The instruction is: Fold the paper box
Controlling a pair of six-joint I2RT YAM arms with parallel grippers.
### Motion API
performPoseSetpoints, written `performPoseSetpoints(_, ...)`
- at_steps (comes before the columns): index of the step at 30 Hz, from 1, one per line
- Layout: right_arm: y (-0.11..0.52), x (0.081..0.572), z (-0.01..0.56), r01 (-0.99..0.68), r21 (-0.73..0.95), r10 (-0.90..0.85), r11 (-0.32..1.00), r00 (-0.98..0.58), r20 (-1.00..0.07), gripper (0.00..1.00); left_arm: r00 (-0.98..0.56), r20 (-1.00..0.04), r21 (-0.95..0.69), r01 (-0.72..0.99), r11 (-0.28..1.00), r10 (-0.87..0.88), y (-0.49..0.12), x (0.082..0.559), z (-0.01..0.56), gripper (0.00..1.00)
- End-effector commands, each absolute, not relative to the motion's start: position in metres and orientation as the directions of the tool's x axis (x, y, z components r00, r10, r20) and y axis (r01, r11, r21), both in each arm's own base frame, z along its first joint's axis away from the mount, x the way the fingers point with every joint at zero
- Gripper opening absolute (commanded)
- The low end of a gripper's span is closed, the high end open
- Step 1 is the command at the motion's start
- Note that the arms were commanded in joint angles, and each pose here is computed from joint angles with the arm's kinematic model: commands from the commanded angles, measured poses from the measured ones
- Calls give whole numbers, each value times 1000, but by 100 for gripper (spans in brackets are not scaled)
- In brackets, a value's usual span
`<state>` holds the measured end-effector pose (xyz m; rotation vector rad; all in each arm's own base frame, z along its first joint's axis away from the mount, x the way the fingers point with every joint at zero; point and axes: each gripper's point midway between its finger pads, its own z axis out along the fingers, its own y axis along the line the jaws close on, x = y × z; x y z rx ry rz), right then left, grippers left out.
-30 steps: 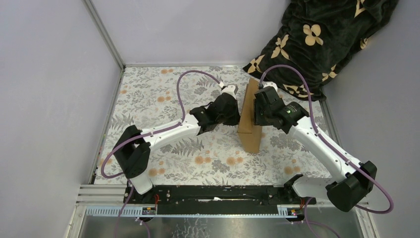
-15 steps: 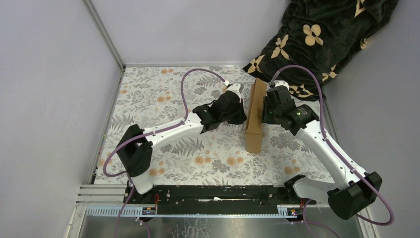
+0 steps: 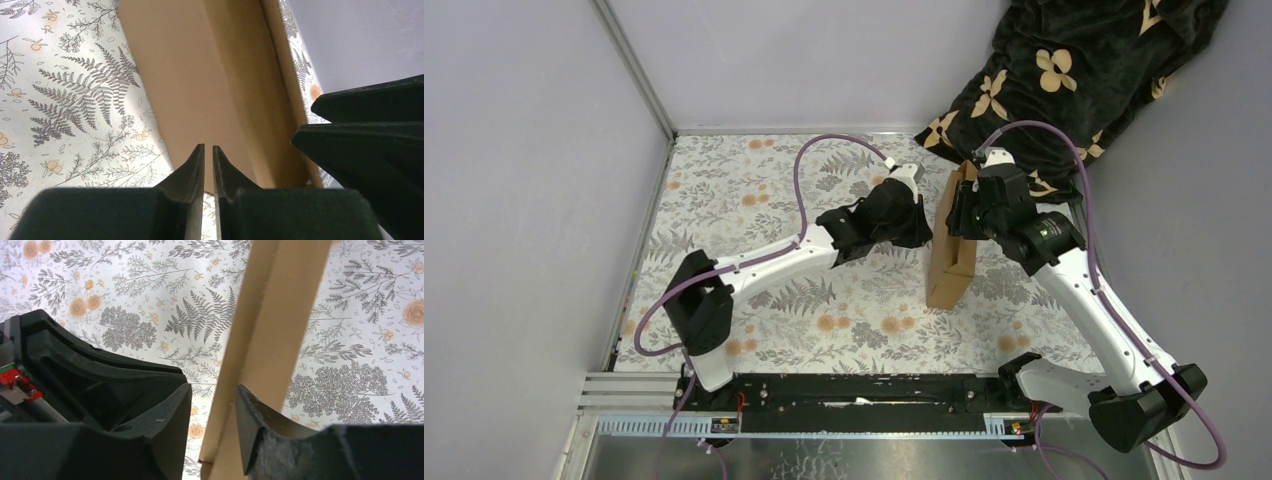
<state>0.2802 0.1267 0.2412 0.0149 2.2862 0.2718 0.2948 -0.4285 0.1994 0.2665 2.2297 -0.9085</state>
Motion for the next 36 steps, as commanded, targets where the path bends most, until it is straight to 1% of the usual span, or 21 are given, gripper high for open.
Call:
performPoseSetpoints(1, 137, 286, 260, -126, 239, 106, 963, -636, -765, 41, -711, -698, -549, 454, 701, -86, -441, 298, 212, 16)
performPoseSetpoints(4, 137, 288, 261, -127, 240, 109, 963, -630, -769, 32, -711, -698, -549, 454, 702, -87, -441, 298, 211, 16)
performPoseSetpoints(6, 138, 290, 262, -128, 243, 111, 962, -627, -771, 30, -711, -698, -549, 453, 702, -87, -441, 298, 211, 16)
performPoseSetpoints(15, 132, 294, 261, -94, 217, 112, 972, -623, -774, 31, -711, -697, -546, 448, 708, -87, -438, 298, 207, 16)
performPoseSetpoints(20, 126, 307, 265, -65, 174, 101, 983, -600, -793, 32, -712, -697, -546, 448, 708, -87, -439, 300, 204, 16)
performPoseSetpoints(26, 128, 327, 264, -57, 168, 100, 984, -607, -788, 31, -702, -705, -539, 437, 720, -101, -434, 321, 205, 16)
performPoseSetpoints(32, 126, 323, 266, -50, 175, 109, 983, -606, -788, 31, -695, -711, -538, 439, 719, -107, -434, 325, 210, 16)
performPoseSetpoints(36, 127, 317, 279, -85, 199, 116, 976, -572, -812, 32, -707, -700, -550, 444, 708, -101, -436, 321, 206, 16)
